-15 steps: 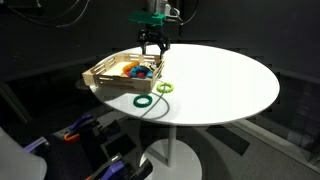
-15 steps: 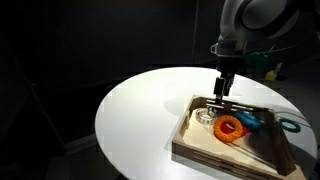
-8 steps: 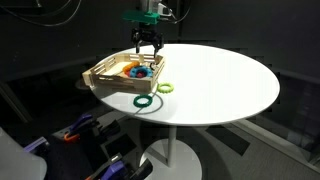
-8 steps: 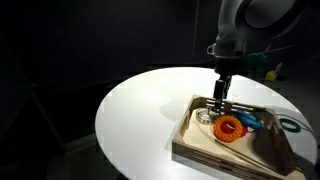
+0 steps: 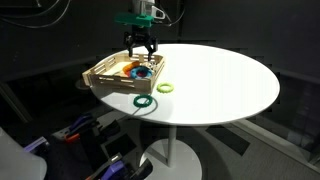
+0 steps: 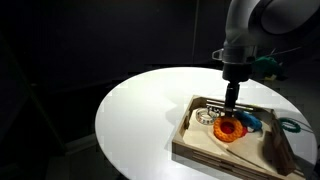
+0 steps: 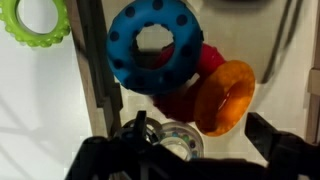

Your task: Put the transparent and stripped rings in the box, then remove the orange ring from the box and move the box behind

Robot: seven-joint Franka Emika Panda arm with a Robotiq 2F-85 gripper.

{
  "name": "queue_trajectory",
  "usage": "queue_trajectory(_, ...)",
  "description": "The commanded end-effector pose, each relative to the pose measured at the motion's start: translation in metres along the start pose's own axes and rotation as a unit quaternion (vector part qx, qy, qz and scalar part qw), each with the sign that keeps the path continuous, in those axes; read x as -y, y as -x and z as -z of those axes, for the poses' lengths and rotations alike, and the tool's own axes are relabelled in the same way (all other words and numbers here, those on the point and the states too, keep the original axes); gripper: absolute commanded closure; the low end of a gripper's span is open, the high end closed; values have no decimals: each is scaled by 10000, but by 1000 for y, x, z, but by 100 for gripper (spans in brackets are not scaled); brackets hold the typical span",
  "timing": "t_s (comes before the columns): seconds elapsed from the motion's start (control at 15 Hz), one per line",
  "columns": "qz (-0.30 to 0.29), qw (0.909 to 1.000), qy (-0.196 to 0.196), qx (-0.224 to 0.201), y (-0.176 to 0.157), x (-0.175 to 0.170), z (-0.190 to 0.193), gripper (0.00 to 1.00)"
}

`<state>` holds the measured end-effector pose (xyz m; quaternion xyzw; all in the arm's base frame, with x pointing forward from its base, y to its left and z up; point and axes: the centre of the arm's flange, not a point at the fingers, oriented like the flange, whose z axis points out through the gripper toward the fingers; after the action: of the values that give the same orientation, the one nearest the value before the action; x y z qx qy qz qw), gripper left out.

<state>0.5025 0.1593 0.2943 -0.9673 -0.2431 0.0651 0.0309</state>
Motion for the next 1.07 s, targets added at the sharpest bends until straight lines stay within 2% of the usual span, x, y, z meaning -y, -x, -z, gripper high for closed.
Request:
queue_trajectory(0.0, 204, 9998, -22, -73, 10, 12, -4, 0)
queue_trajectory(0.13, 289, 9996, -7, -65, 8, 20, -7, 0)
queue_trajectory(0.2, 331, 9994, 4, -72, 7, 23, -8, 4)
queue_trajectory(0.27, 367, 9993, 11, -76, 7, 25, -8, 26)
queue_trajectory(0.4, 417, 9991, 20, -85, 5, 29, -7, 33)
queue_trajectory(0.6, 464, 9989, 25, -81, 5, 32, -8, 59)
queue_trajectory(0.8, 468, 9989, 16, -71, 5, 32, -10, 64)
queue_trajectory(0.87, 468, 9989, 16, -66, 5, 31, -10, 58)
queue_trajectory(1.0, 474, 9989, 12, -59, 6, 31, -11, 54)
